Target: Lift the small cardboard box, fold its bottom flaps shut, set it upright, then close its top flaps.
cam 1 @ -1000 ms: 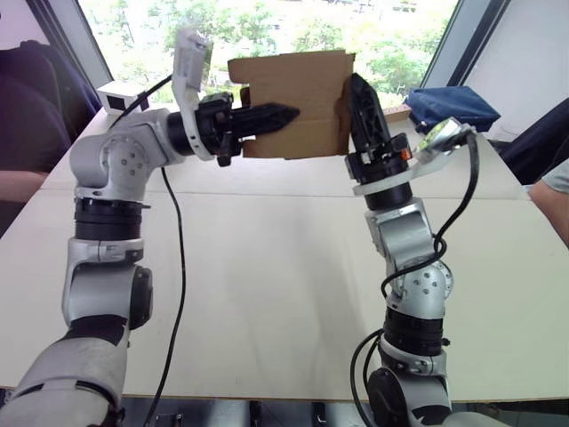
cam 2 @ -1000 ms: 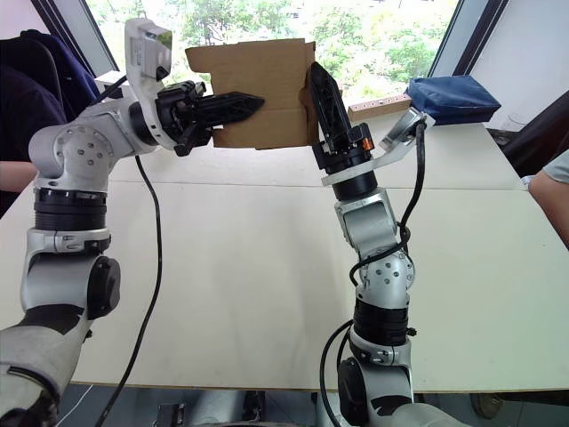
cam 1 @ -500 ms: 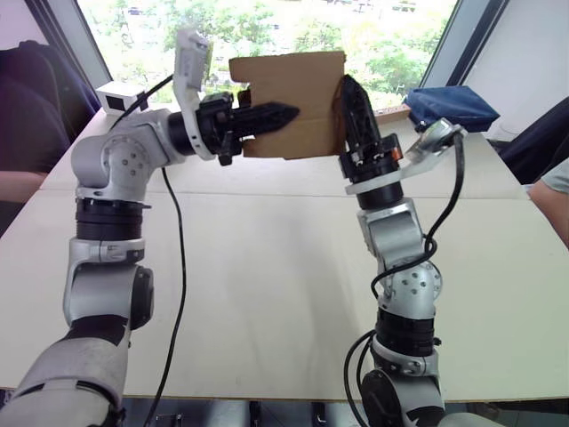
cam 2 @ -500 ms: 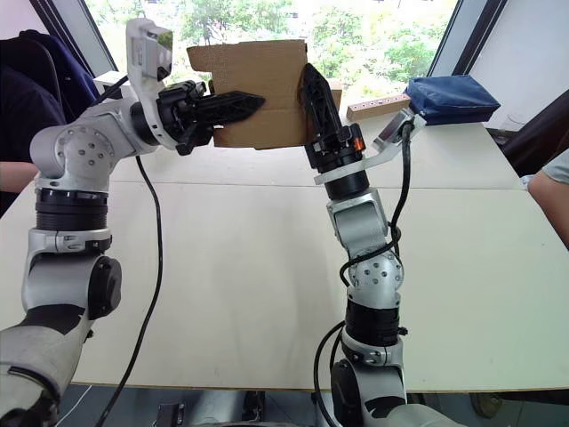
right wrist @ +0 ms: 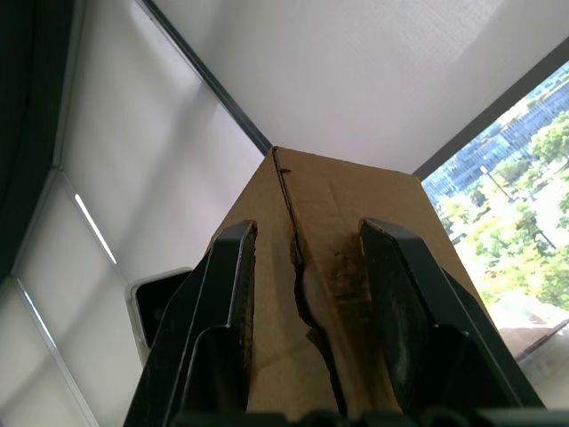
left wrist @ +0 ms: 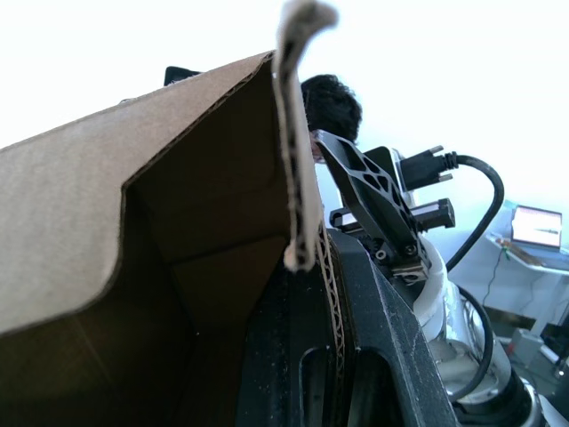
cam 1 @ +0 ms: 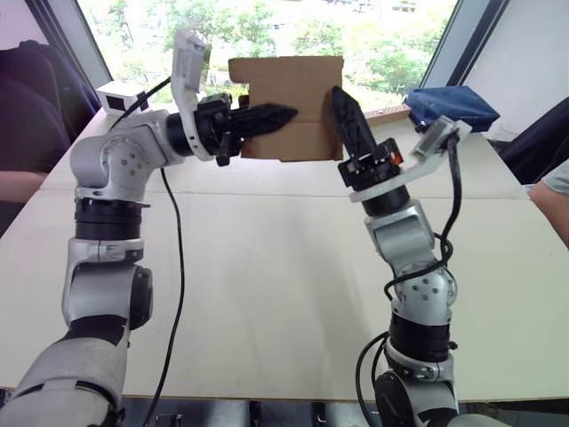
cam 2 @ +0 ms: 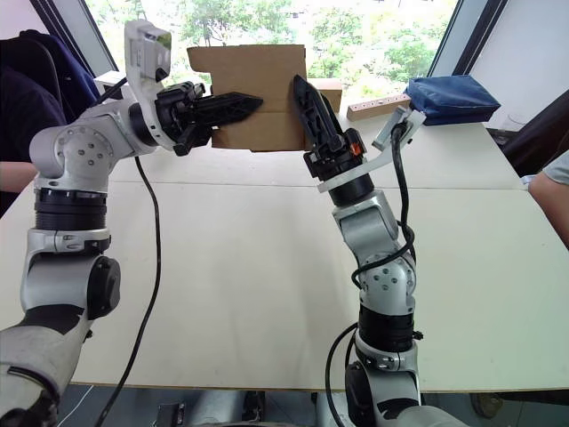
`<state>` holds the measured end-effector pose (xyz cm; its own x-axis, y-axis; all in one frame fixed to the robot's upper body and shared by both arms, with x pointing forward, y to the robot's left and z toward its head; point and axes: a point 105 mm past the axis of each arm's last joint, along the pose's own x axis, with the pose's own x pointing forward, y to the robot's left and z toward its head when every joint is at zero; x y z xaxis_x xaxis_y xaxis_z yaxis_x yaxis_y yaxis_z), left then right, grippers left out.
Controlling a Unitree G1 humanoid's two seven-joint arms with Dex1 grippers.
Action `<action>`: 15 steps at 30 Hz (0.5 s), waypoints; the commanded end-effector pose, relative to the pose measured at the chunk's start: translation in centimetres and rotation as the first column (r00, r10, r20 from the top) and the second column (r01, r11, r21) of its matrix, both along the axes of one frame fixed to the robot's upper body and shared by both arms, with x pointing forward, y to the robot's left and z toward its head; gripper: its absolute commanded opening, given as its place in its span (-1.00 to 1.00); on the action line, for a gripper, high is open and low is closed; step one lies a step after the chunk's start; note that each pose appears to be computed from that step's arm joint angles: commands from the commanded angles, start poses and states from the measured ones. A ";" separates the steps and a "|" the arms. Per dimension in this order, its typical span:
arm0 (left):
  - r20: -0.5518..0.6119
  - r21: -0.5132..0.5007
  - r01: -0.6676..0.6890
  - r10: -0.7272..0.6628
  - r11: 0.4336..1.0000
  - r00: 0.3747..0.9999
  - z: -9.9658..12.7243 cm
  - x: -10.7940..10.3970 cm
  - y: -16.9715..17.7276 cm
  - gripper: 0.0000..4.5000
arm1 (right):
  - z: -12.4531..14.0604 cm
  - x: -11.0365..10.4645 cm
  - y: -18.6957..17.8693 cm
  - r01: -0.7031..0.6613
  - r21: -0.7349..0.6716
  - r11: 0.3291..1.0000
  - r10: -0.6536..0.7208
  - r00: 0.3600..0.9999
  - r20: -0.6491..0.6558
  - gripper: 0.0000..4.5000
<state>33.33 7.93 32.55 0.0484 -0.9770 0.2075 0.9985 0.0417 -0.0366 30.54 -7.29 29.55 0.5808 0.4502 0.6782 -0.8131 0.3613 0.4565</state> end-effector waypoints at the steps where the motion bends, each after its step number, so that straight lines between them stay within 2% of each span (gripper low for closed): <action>1: 0.067 -0.019 -0.004 0.005 1.000 0.998 1.4 -0.4 0.1 -1.00 | 0.5 -1.2 0.4 -0.038 -0.014 0.999 0.039 0.999 0.035 -0.17; 15: 0.066 -0.018 -0.008 0.009 1.000 0.998 1.4 -0.3 0.1 -1.00 | -0.8 -2.6 -0.2 -0.069 0.010 0.998 0.069 0.998 -0.015 -0.17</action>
